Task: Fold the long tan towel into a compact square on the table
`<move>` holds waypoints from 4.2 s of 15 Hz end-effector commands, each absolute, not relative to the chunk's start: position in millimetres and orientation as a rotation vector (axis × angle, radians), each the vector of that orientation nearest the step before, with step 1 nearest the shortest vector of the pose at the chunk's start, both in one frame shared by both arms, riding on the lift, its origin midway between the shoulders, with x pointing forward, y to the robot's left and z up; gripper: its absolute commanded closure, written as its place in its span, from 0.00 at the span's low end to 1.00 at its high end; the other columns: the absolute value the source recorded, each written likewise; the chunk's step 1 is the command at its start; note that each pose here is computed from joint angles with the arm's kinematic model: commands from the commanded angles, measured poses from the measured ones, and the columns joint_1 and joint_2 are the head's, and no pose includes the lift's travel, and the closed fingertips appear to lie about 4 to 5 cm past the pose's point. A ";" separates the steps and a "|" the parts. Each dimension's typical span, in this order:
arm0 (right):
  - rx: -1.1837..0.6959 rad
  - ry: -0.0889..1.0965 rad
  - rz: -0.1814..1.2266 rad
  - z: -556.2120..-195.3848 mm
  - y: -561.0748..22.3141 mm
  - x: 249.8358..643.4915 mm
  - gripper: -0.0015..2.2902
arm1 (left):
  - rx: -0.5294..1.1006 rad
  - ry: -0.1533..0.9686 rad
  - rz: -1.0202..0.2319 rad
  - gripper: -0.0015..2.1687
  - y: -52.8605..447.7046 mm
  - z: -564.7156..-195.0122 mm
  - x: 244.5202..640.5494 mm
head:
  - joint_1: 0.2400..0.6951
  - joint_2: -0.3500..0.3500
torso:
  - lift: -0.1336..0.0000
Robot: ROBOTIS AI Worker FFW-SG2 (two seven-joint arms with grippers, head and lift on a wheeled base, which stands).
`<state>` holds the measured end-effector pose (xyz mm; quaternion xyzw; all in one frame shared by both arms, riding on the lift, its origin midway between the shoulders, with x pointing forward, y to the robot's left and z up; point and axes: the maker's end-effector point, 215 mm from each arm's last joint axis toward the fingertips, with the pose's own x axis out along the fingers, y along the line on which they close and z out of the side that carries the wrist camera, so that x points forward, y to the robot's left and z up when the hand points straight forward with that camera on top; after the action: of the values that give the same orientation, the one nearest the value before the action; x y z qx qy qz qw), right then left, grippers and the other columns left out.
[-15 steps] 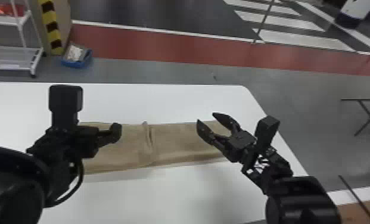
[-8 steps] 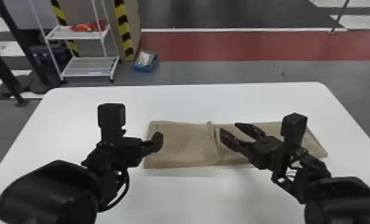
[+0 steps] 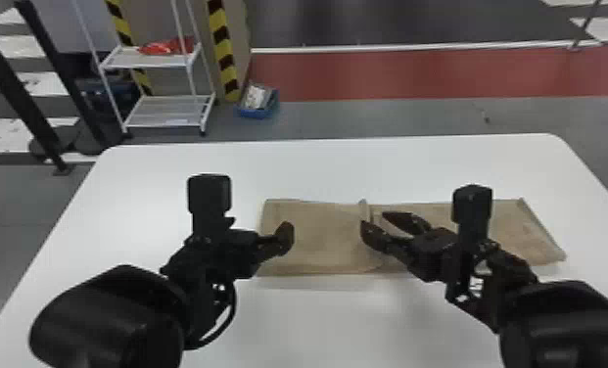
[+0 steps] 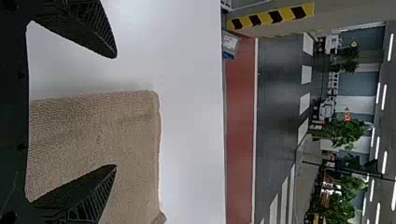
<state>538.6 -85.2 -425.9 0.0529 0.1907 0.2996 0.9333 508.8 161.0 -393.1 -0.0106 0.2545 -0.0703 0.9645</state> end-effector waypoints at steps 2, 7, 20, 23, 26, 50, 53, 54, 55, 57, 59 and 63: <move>0.103 0.420 0.620 -431.6 -81.1 539.0 0.26 | -0.021 0.508 -0.141 0.02 162.0 -387.9 507.6 | 1.00 0.62 | 0.07; 0.111 0.481 0.631 -444.3 -75.1 534.7 0.31 | -0.016 0.528 -0.142 0.02 161.1 -394.5 503.2 | 1.00 0.62 | 0.07; 0.171 0.392 0.678 -357.7 -76.7 502.6 0.52 | -0.008 0.543 -0.142 0.02 152.8 -399.7 496.9 | 1.00 0.63 | 0.07; 0.183 0.468 0.633 -394.0 -94.0 492.2 0.52 | -0.008 0.538 -0.145 0.02 151.1 -396.8 496.2 | 1.00 0.62 | 0.07; 0.182 0.489 0.600 -421.7 -102.4 499.8 0.52 | -0.007 0.538 -0.147 0.02 149.8 -397.0 495.8 | 1.00 0.59 | 0.07; 0.099 0.544 0.567 -456.1 -97.6 519.8 0.31 | -0.006 0.549 -0.153 0.02 154.4 -403.0 486.6 | 1.00 0.59 | 0.07; 0.095 0.522 0.572 -445.5 -95.7 521.6 0.36 | -0.007 0.546 -0.151 0.02 155.9 -401.9 487.2 | 1.00 0.59 | 0.07; 0.098 0.525 0.569 -445.9 -97.1 521.6 0.36 | -0.007 0.546 -0.151 0.02 155.9 -401.9 487.2 | 1.00 0.59 | 0.07; 0.098 0.524 0.568 -445.8 -97.9 521.9 0.36 | -0.006 0.547 -0.151 0.02 155.4 -402.1 487.0 | 1.00 0.59 | 0.07; 0.103 0.534 0.567 -447.5 -98.8 521.1 0.36 | -0.006 0.547 -0.152 0.02 154.6 -402.2 486.8 | 1.00 0.59 | 0.07; 0.108 0.537 0.570 -447.7 -99.0 520.5 0.45 | -0.005 0.547 -0.152 0.02 154.1 -402.4 486.6 | 1.00 0.59 | 0.07; 0.112 0.535 0.575 -442.8 -97.6 524.3 0.45 | -0.007 0.553 -0.150 0.02 155.4 -405.0 483.6 | 1.00 0.59 | 0.07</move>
<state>523.5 -98.2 -444.1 0.0534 0.2615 0.2791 0.9224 484.3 153.9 -404.5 -0.0032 0.2722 -0.0752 0.9593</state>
